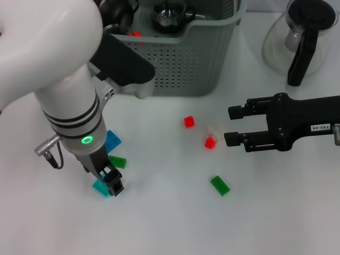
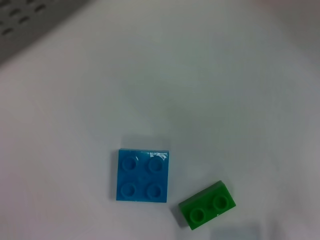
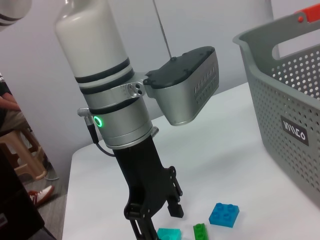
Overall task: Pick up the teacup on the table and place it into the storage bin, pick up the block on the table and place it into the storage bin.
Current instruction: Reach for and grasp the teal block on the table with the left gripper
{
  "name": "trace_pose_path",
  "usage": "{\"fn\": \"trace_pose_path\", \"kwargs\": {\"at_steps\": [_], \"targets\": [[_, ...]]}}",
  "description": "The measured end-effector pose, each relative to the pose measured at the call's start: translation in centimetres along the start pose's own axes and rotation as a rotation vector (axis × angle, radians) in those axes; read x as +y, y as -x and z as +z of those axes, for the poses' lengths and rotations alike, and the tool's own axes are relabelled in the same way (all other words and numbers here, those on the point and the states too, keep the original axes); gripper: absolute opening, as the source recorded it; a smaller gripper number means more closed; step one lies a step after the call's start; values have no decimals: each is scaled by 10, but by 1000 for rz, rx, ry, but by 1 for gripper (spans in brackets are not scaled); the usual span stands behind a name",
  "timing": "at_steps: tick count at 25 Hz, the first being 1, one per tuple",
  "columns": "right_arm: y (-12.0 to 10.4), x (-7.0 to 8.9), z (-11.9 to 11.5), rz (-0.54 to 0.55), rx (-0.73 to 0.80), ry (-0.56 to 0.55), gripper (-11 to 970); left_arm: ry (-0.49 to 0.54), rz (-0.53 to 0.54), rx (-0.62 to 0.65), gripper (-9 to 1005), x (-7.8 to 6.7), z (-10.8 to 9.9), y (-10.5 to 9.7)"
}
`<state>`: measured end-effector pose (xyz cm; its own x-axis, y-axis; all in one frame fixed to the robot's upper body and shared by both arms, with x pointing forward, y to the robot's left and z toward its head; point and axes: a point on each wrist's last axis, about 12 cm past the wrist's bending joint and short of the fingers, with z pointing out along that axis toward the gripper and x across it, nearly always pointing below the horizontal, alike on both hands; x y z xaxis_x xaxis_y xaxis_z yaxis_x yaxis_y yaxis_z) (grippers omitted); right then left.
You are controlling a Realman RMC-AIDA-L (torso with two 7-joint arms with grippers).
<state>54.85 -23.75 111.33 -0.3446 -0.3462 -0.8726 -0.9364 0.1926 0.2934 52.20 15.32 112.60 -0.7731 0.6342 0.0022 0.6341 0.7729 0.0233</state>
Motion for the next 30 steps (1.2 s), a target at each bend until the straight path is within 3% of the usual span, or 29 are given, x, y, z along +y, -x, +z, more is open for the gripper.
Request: {"fn": "trace_pose_path", "kwargs": {"at_steps": [21,30], "targets": [[-2,1,-1,3,-1,2,713,16,34,27,715,-6,6,2],[-2,1,-1,3,-1,2,714,16,29,34,423,-4,5,1]]}}
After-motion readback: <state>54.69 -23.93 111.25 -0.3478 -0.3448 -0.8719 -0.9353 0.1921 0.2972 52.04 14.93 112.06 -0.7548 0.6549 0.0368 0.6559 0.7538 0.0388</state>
